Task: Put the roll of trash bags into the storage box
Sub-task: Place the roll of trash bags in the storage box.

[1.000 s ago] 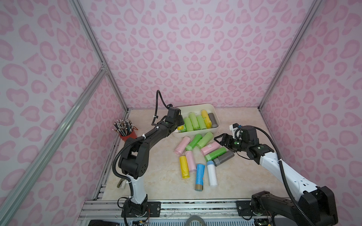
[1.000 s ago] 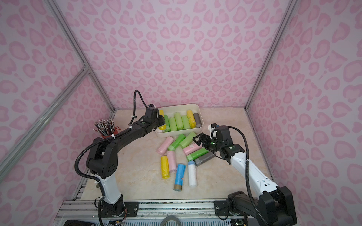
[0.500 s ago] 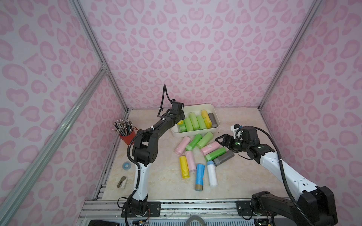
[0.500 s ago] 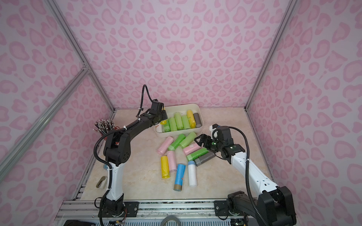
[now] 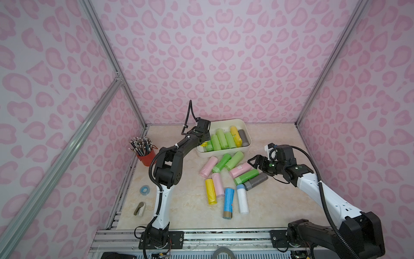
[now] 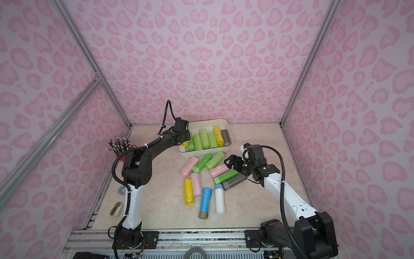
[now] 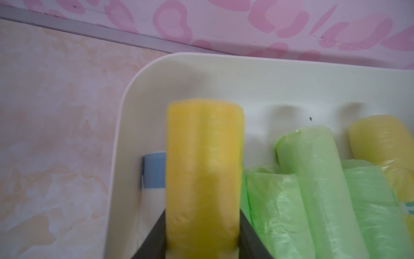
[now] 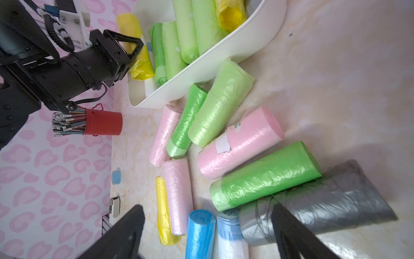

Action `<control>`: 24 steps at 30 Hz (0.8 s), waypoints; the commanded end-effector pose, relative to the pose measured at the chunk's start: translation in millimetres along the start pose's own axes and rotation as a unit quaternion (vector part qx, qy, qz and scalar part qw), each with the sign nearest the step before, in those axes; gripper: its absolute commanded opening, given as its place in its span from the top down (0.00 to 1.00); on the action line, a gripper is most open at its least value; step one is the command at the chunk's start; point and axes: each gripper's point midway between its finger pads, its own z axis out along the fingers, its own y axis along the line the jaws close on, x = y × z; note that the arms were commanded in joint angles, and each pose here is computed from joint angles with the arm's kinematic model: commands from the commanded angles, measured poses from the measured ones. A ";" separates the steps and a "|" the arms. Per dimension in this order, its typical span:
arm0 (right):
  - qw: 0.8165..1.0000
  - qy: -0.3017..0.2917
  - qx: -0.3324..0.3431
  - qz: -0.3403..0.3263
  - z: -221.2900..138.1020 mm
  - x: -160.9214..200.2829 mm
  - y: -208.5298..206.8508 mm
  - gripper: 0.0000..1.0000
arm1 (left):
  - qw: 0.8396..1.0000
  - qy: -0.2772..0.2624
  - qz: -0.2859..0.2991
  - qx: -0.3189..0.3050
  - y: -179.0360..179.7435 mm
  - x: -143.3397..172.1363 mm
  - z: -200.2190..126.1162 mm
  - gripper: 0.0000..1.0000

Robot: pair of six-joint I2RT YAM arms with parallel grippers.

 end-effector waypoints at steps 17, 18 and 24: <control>1.000 0.003 0.001 0.004 -7.5 6.0 -0.8 0.10 | 0.995 -0.096 0.008 0.009 -19.0 -39.9 -68.2 0.00; 1.000 0.003 0.003 0.004 -8.1 5.8 -1.5 0.10 | 0.995 -0.102 0.010 0.012 -22.4 -41.4 -73.3 0.00; 1.000 0.006 0.008 0.002 -9.8 8.0 -3.2 0.10 | 0.992 -0.120 0.019 0.023 -37.8 -46.1 -99.7 0.00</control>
